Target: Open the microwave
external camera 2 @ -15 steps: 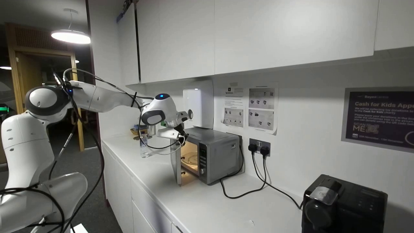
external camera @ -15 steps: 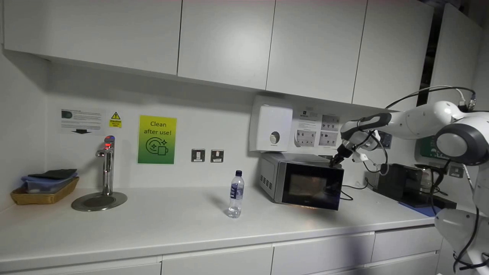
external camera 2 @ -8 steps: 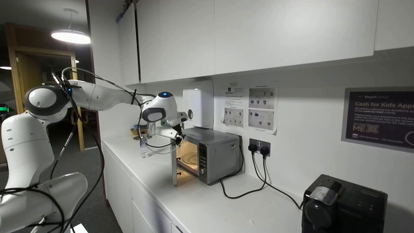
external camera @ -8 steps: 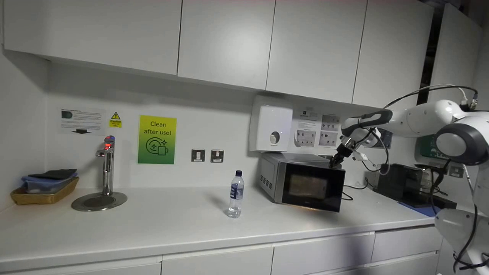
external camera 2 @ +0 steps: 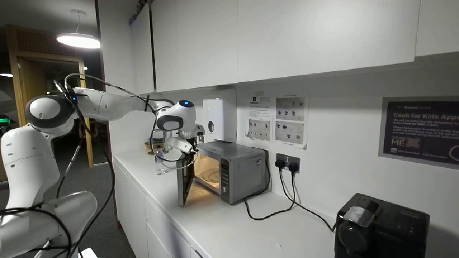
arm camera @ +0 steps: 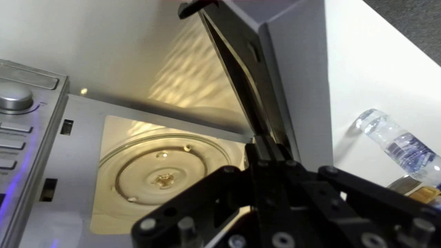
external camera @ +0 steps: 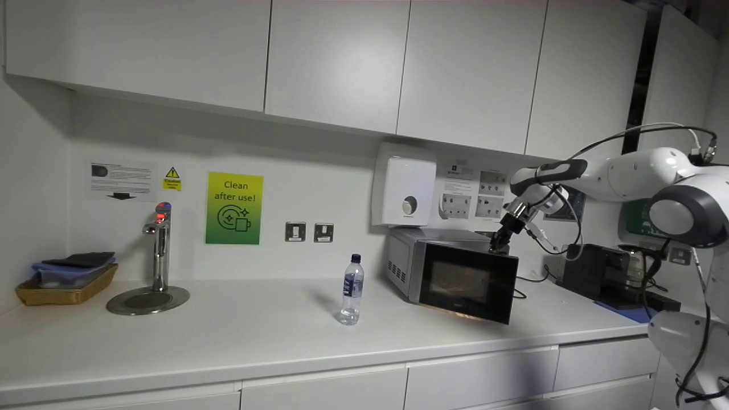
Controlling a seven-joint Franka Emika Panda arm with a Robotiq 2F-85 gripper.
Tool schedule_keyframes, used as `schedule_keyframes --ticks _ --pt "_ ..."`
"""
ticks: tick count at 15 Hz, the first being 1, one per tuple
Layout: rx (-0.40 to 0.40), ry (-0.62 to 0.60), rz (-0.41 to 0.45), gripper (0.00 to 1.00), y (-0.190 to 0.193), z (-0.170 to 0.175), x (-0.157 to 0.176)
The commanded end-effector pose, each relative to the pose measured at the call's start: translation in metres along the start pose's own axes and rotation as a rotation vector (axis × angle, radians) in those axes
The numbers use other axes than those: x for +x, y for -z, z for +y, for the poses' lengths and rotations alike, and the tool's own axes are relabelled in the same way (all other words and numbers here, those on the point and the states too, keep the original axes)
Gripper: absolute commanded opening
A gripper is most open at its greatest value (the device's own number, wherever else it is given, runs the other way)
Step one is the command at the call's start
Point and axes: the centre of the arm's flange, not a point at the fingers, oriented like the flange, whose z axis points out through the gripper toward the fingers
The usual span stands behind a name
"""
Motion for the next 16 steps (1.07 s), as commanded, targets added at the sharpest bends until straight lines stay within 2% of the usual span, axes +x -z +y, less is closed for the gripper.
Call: schedule_keyframes --ticks 1,10,16 --pt "0.069 -0.004 -0.014 0.0 0.009 -0.019 0.0" --pt "0.229 0.008 -0.085 0.0 -0.016 -0.049 -0.004" --pt "0.262 0.033 -0.106 0.0 -0.039 -0.067 0.0"
